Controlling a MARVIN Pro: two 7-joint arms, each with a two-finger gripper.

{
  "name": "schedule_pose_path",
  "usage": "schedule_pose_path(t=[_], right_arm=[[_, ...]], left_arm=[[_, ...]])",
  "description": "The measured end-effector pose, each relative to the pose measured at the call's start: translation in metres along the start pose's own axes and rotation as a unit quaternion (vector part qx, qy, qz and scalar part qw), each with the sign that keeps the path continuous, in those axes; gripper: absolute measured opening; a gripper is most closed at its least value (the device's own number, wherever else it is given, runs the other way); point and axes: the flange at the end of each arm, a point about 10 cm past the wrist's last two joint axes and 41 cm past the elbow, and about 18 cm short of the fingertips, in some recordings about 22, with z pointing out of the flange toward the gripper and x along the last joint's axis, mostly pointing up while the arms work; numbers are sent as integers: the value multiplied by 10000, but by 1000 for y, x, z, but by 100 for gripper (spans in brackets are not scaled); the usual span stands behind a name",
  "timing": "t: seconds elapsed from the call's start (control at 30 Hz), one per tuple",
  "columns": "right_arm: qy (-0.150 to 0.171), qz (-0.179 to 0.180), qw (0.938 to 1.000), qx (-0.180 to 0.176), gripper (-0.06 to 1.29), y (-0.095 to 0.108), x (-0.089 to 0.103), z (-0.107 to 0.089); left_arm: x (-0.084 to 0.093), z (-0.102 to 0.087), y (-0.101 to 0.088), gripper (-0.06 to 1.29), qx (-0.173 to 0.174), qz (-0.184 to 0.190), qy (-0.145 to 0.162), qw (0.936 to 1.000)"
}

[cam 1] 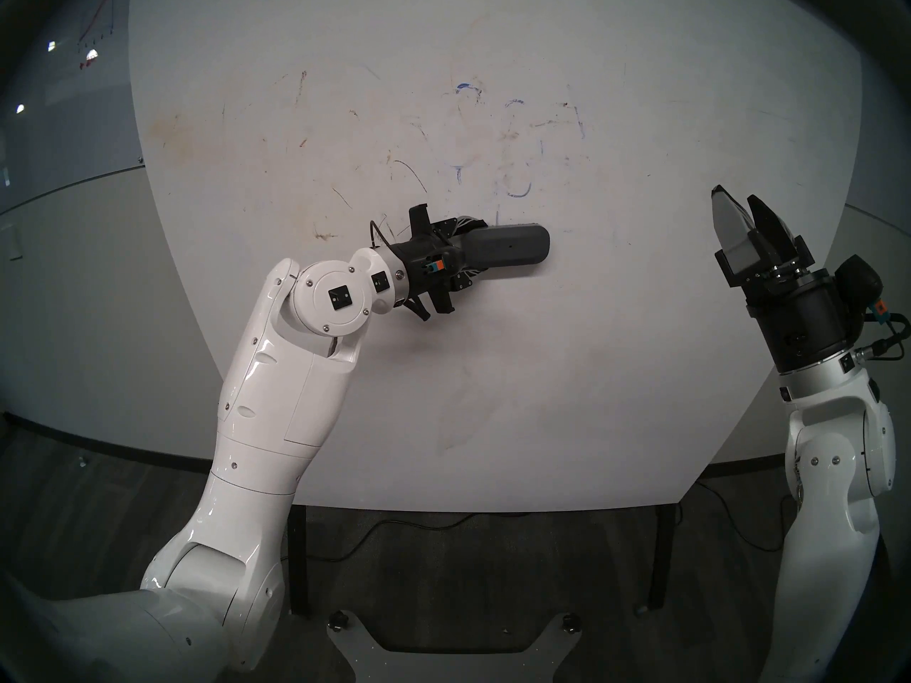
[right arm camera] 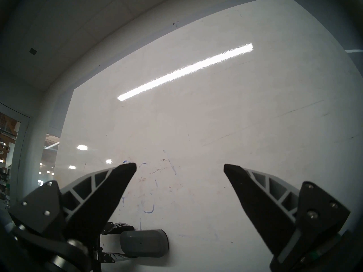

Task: Erase all marks on the whiteboard with the eraser

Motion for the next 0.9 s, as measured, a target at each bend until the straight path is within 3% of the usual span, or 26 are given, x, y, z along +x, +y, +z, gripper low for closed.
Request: schedule_pose_path(t=[0.9], right_arm=[[0,11,10000,-11,121,-4,-3,3]], left_arm=[[-10,-3,5,65,-90,-3,41,10000]])
